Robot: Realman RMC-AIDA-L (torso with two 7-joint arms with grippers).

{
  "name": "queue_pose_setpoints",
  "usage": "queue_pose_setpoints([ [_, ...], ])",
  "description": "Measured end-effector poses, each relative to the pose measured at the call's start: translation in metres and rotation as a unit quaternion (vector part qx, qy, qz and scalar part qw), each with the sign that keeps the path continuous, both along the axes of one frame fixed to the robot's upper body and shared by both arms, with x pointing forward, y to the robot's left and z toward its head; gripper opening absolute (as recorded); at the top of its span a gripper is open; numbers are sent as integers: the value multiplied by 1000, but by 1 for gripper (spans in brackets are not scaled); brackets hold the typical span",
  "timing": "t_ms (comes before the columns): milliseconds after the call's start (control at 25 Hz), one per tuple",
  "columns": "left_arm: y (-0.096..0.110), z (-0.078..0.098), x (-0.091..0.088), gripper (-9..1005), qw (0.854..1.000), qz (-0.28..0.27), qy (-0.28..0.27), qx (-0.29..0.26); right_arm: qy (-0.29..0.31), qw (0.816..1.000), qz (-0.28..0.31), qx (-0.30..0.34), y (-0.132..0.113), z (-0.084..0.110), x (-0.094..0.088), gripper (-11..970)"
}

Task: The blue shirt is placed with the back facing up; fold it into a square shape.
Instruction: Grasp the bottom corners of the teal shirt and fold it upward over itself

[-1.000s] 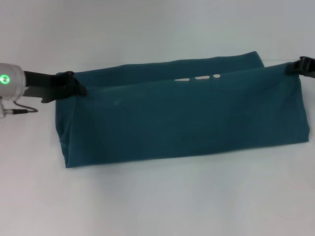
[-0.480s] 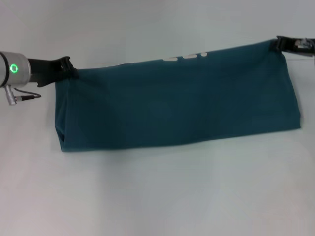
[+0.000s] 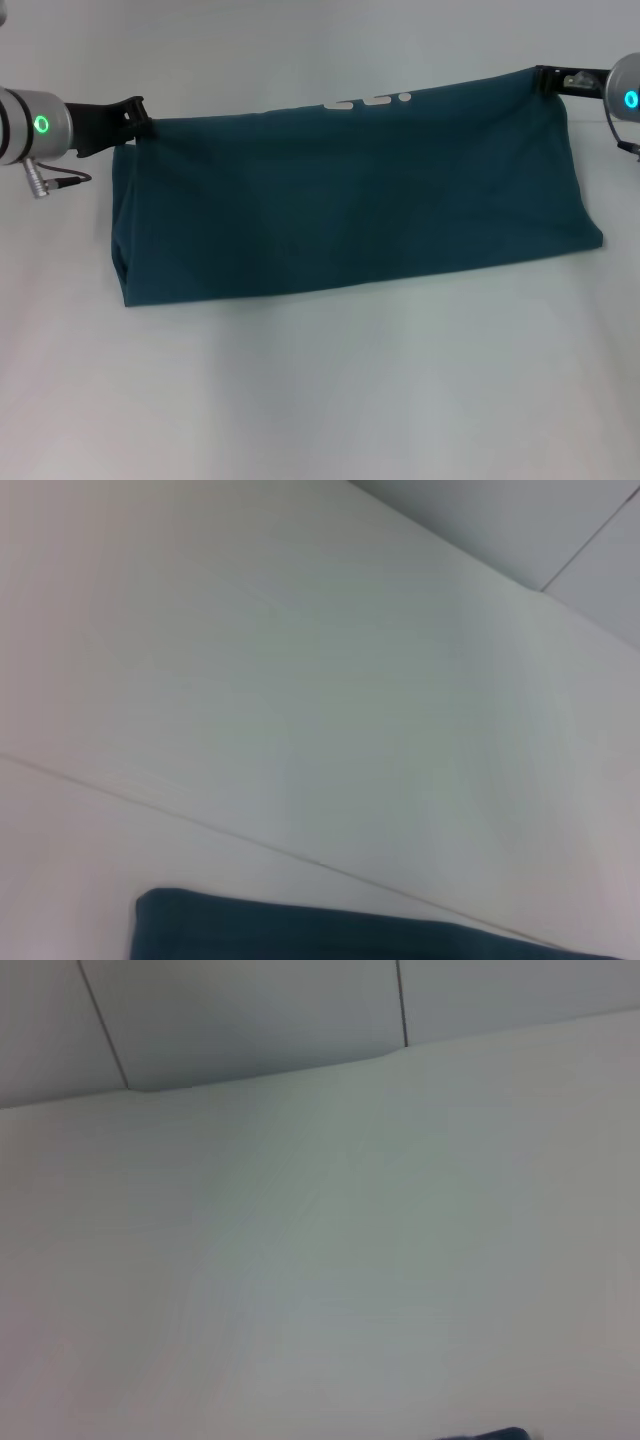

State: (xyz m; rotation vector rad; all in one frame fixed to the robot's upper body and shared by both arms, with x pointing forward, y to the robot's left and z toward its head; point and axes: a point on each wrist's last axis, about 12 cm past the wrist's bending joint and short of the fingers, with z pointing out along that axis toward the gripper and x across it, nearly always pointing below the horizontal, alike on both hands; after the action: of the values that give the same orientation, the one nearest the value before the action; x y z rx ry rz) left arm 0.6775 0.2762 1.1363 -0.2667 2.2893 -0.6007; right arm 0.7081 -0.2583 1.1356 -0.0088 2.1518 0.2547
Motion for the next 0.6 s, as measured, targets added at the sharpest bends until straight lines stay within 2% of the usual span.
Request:
queue_pose_setpoints([
  [280, -3, -2, 3, 112, 1000, 8, -9, 9, -10, 1000, 0, -18, 10, -1, 3, 46],
  [600, -7, -1, 7, 128, 1000, 12, -19, 18, -11, 1000, -2, -18, 9, -1, 3, 46],
])
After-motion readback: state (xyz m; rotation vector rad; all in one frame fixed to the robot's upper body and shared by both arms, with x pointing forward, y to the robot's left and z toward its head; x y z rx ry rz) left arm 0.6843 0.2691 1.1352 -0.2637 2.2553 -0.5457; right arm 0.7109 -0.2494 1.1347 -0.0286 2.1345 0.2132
